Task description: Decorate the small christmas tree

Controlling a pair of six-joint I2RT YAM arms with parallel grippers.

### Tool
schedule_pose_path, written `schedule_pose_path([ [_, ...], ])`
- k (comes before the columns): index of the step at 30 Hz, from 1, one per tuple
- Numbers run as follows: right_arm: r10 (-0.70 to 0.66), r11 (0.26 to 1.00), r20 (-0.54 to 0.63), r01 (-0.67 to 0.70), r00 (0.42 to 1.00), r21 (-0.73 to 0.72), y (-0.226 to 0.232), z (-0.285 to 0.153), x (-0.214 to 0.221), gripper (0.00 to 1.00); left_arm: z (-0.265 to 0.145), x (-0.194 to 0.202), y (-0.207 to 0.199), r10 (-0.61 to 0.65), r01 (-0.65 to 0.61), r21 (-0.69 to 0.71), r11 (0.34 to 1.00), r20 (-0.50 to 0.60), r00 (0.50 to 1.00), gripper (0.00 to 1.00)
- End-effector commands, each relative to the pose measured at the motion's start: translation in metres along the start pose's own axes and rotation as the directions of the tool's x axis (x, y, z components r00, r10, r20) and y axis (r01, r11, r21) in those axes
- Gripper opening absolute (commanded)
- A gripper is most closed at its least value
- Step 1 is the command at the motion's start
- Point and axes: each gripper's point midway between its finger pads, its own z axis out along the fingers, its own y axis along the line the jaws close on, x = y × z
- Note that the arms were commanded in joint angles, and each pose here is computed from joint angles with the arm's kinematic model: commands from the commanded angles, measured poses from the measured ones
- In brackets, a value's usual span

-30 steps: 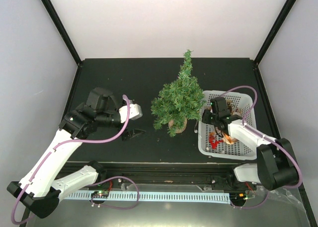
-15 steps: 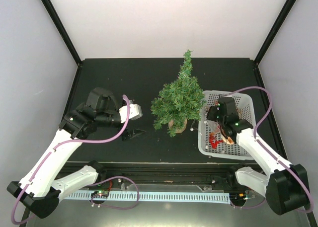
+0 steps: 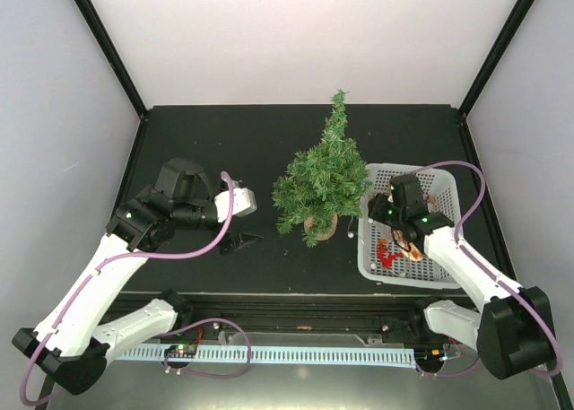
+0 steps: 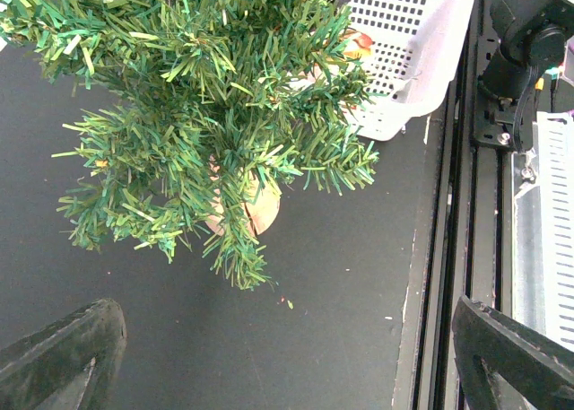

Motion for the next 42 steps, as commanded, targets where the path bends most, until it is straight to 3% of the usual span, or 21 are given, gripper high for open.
schedule_pose_path([
  [1, 0.138, 0.985, -0.042, -0.141, 0.990, -0.097, 0.020, -0.006, -0.009, 0.35, -0.007, -0.004, -0.007, 0.028, -0.028, 0.007, 1.000, 0.020, 0.999, 0.99],
  [9, 0.361, 0.923, -0.134, -0.374, 0.923, -0.089, 0.019, -0.007, -0.005, 0.42, -0.004, -0.002, -0.006, 0.019, -0.019, 0.008, 1.000, 0.016, 1.000, 0.99],
  [17, 0.539, 0.839, -0.235, -0.539, 0.809, 0.070, 0.011, -0.002, 0.014, 0.41, -0.002, -0.003, -0.004, 0.008, -0.008, 0.010, 1.000, 0.013, 1.000, 0.99],
  [20, 0.582, 0.813, -0.220, -0.560, 0.783, 0.156, 0.002, -0.003, 0.016, 0.39, 0.000, -0.002, -0.004, 0.005, -0.005, 0.011, 1.000, 0.013, 1.000, 0.99],
  [42, 0.719, 0.689, -0.094, -0.686, 0.689, 0.235, -0.013, -0.002, 0.000, 0.37, 0.007, -0.002, 0.001, -0.002, 0.002, 0.017, 1.000, 0.009, 1.000, 0.99],
])
